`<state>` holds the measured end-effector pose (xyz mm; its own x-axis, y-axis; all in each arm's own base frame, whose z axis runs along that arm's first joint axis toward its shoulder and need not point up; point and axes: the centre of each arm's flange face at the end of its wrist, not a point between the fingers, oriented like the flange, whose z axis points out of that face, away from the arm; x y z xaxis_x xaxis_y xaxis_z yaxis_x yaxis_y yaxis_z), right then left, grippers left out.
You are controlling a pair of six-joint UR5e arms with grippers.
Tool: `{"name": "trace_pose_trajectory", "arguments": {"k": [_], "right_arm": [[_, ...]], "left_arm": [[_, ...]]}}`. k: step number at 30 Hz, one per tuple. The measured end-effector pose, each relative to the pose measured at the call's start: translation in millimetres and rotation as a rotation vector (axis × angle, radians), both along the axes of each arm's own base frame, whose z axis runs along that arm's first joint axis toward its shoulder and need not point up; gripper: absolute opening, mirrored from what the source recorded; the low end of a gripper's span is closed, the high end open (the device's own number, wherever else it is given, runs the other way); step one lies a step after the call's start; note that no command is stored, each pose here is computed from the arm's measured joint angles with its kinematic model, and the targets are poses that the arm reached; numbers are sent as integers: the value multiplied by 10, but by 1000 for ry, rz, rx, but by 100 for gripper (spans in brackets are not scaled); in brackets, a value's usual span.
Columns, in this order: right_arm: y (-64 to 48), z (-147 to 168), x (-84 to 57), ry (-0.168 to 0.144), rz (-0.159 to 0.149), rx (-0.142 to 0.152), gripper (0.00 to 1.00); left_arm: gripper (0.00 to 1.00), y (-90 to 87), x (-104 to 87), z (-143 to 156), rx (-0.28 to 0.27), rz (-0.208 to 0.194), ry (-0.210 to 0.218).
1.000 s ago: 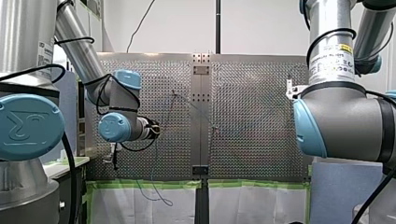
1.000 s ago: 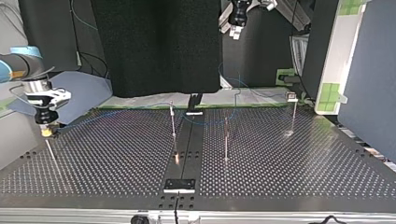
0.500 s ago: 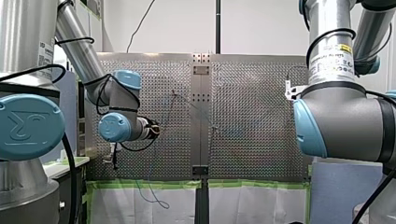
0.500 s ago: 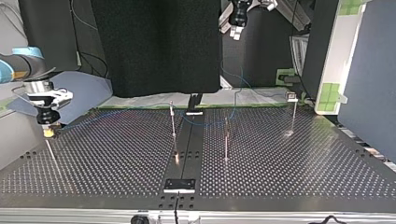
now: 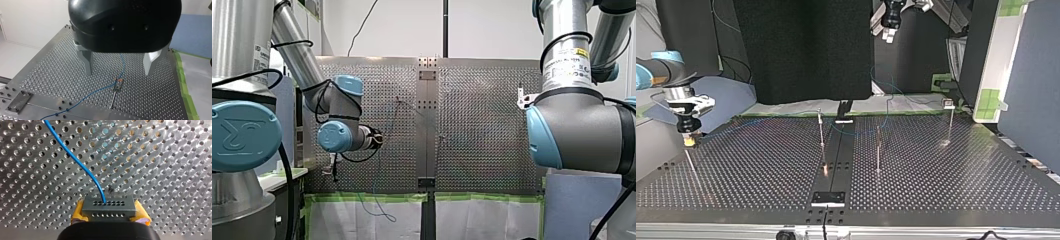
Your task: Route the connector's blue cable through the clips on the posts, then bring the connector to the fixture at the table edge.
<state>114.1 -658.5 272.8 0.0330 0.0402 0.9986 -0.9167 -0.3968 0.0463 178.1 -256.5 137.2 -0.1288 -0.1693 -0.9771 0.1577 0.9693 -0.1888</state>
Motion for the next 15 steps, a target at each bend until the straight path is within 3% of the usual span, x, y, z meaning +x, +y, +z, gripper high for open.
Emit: {"name": "trace_pose_trajectory", "arguments": {"k": [15], "right_arm": [[-35,66,33,-6,21,-15,0]], "left_arm": [[100,13,21,1,-1,8,-1]]}}
